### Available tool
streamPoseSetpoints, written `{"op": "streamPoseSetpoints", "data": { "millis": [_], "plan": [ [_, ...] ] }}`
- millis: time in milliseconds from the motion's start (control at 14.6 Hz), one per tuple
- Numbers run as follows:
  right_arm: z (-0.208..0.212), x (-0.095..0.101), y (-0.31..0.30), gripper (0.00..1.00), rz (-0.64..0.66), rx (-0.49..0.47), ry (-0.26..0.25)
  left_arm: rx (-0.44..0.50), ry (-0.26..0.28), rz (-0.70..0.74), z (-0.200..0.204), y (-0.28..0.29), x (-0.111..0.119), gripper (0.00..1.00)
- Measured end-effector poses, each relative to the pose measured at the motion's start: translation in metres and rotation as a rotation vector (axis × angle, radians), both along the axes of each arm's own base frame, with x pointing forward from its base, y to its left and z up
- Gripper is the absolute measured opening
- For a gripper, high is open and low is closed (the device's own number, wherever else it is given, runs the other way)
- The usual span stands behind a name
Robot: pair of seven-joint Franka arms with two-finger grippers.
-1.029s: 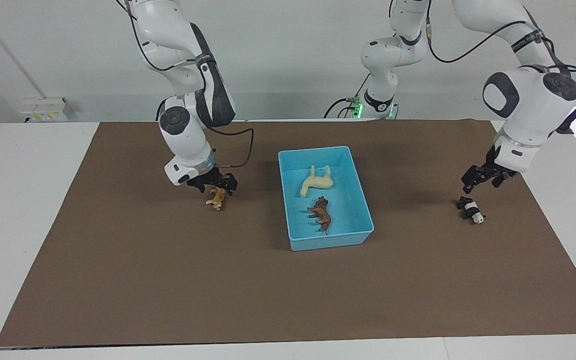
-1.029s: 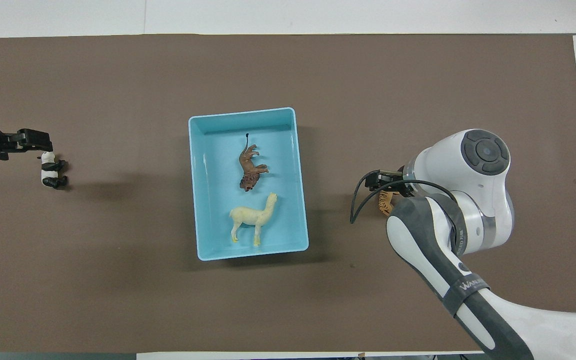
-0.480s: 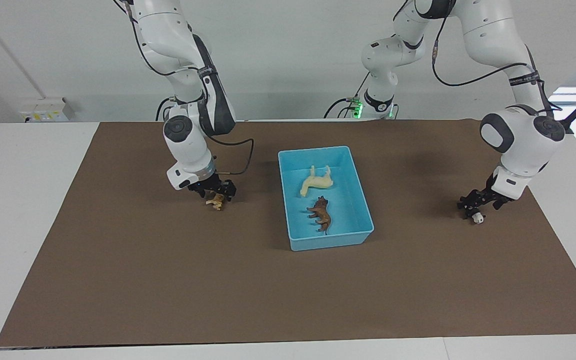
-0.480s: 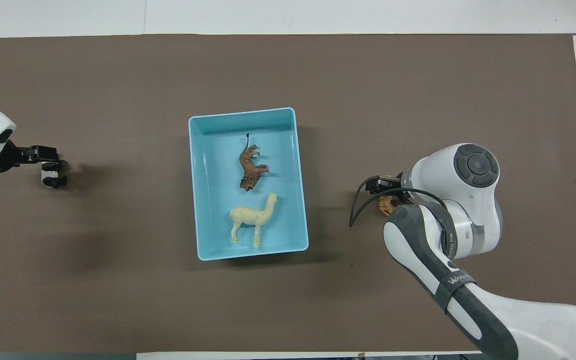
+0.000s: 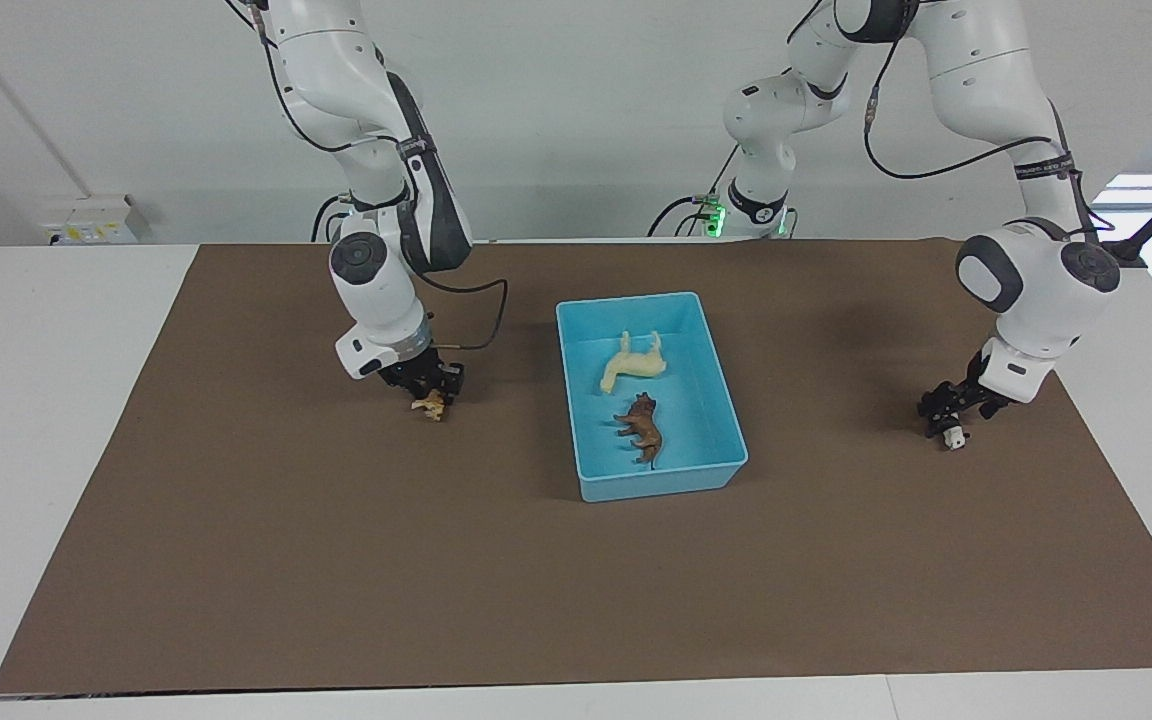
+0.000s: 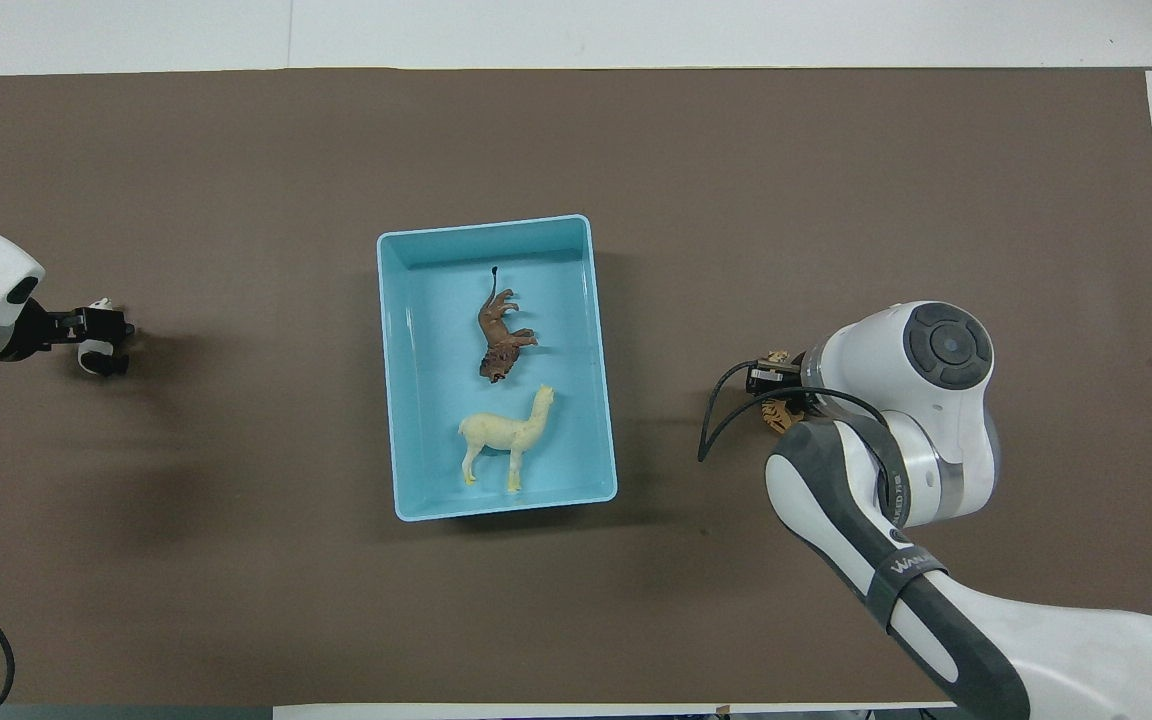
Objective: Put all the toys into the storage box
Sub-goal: 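Lift the tiger with the right gripper while the left gripper grabs the panda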
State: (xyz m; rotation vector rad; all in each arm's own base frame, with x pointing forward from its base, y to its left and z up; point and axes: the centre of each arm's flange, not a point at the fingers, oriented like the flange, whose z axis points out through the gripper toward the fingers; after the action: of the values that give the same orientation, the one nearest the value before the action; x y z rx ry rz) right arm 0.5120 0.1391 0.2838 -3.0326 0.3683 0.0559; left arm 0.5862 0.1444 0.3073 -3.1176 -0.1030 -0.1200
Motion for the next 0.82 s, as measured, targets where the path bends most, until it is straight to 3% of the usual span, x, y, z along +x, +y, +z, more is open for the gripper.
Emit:
{"op": "streamPoseSetpoints", "data": {
  "millis": [69,275,480,686,824],
  "plan": [
    [0.001,0.0,0.001,0.33,0.002,0.001,-0.002,-0.001,0.0,0.003,-0.001,-0.001,0.0,1.0],
    [0.013,0.007,0.004,0.33,0.007,0.004,0.007,-0.002,-0.001,0.005,-0.006,-0.004,-0.003,1.0],
    [0.091,0.043,0.02,0.33,-0.012,0.051,0.011,-0.007,0.001,0.025,-0.018,-0.009,-0.01,0.98],
    [0.186,0.07,0.046,0.33,-0.141,0.256,-0.046,-0.009,0.004,0.037,-0.022,-0.011,-0.013,0.93],
    [0.217,0.073,0.078,0.33,-0.244,0.41,-0.058,-0.01,0.002,0.037,-0.021,-0.014,-0.012,0.87]
  ]
}}
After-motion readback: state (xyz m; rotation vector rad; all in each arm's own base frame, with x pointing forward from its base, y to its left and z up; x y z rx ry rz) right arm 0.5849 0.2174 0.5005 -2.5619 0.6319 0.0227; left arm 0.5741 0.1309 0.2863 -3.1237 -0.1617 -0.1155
